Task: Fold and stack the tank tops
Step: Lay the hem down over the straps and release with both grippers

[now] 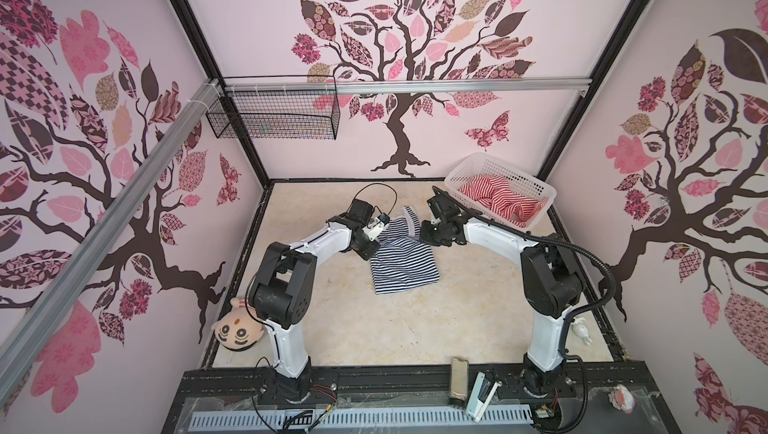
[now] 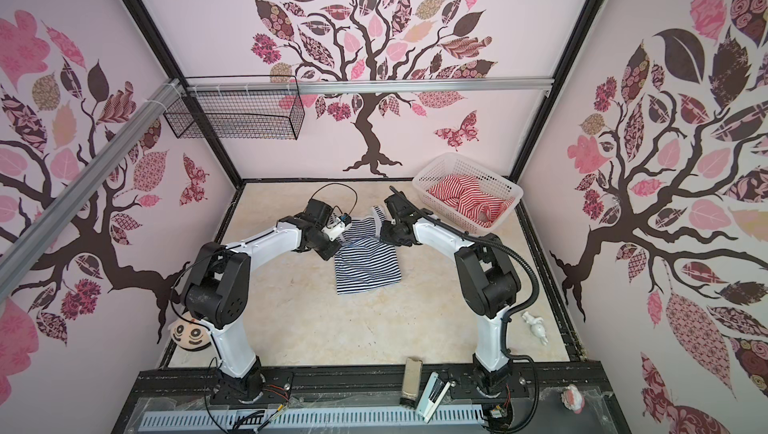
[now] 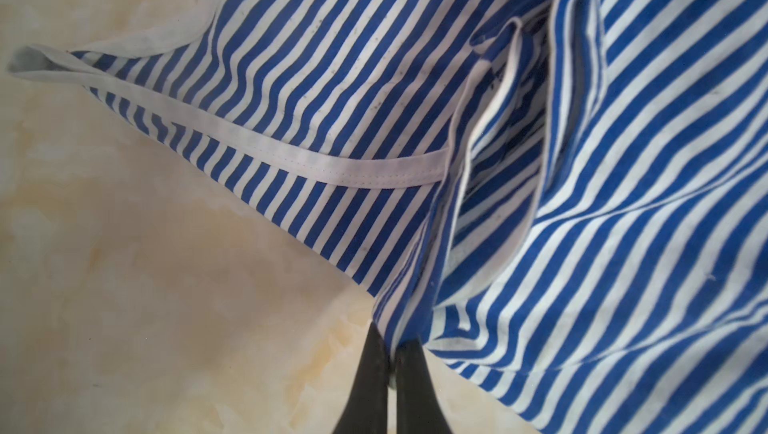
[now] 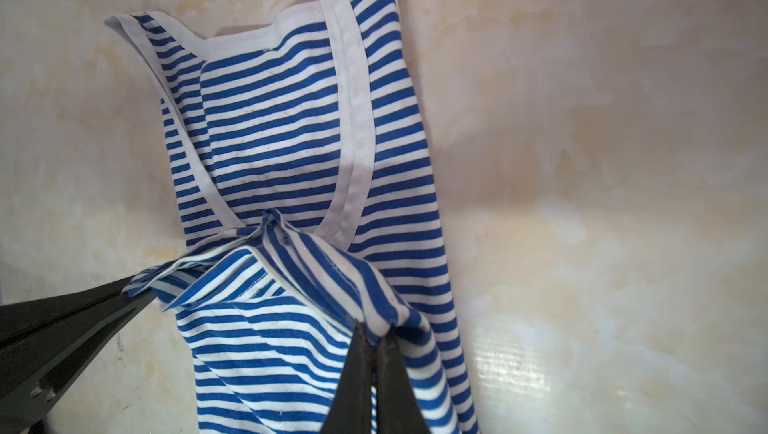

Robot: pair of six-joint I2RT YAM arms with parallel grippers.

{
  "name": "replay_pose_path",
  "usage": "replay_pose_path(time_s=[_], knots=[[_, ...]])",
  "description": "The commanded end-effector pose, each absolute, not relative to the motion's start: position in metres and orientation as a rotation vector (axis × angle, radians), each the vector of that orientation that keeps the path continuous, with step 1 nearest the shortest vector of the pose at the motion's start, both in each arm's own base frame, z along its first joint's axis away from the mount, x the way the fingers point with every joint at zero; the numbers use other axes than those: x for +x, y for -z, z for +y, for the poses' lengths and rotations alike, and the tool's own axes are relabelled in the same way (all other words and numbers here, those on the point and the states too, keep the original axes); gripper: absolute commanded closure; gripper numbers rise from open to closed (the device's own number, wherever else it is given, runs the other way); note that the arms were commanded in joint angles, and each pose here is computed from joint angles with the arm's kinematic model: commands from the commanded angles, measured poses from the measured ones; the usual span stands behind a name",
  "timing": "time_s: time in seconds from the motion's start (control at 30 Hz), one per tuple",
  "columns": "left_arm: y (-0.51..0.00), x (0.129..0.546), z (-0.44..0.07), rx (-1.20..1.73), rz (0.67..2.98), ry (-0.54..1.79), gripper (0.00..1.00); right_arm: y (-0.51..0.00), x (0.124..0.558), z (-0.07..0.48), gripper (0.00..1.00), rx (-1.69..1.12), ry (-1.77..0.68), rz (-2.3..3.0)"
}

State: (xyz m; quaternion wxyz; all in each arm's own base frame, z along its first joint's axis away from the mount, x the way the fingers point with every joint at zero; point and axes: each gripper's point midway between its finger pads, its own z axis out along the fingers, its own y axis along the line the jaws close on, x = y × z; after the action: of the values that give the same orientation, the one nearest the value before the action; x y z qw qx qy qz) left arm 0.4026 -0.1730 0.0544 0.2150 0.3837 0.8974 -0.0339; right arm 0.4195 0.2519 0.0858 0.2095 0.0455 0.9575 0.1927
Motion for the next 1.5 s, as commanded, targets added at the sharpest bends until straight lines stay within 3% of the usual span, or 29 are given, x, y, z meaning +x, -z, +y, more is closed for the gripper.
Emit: replay_pose_path(time_s=[0.0, 0.07, 0.23, 0.33, 0.4, 0.5, 0.63, 0.83, 1.07, 1.47], knots=[[-0.062, 0.427, -0.172, 0.995, 2.452, 0.074, 0.95, -0.090, 0.434, 0.250, 1.00, 0.133, -0.549, 2.642], [-0.062, 0.433, -0.171, 0.976, 2.462, 0.058, 0.87, -0.091, 0.438, 0.250, 0.97, 0.137, -0.574, 2.628], [-0.075, 0.443, -0.163, 0.878, 2.447, -0.013, 0.61, -0.117, 0.441, 0.256, 0.63, 0.076, -0.650, 2.583], [-0.098, 0.443, -0.156, 0.820, 2.393, -0.047, 0.38, -0.138, 0.428, 0.252, 0.58, 0.078, -0.693, 2.525], [-0.108, 0.435, -0.154, 0.807, 2.372, -0.043, 0.36, -0.145, 0.414, 0.249, 0.57, 0.091, -0.733, 2.508], [-0.107, 0.404, -0.161, 0.901, 2.390, 0.073, 0.39, -0.142, 0.388, 0.246, 0.60, 0.104, -0.768, 2.522], [-0.096, 0.358, -0.176, 1.033, 2.442, 0.266, 0.53, -0.123, 0.355, 0.252, 0.70, 0.071, -0.755, 2.579], [-0.068, 0.323, -0.194, 1.180, 2.463, 0.331, 0.71, -0.097, 0.324, 0.264, 0.88, 0.042, -0.743, 2.640], [-0.026, 0.309, -0.196, 1.264, 2.549, 0.276, 0.81, -0.062, 0.314, 0.261, 0.91, 0.082, -0.742, 2.699], [0.010, 0.275, -0.158, 1.380, 2.650, 0.069, 0.84, 0.000, 0.304, 0.245, 0.91, 0.154, -0.584, 2.843]])
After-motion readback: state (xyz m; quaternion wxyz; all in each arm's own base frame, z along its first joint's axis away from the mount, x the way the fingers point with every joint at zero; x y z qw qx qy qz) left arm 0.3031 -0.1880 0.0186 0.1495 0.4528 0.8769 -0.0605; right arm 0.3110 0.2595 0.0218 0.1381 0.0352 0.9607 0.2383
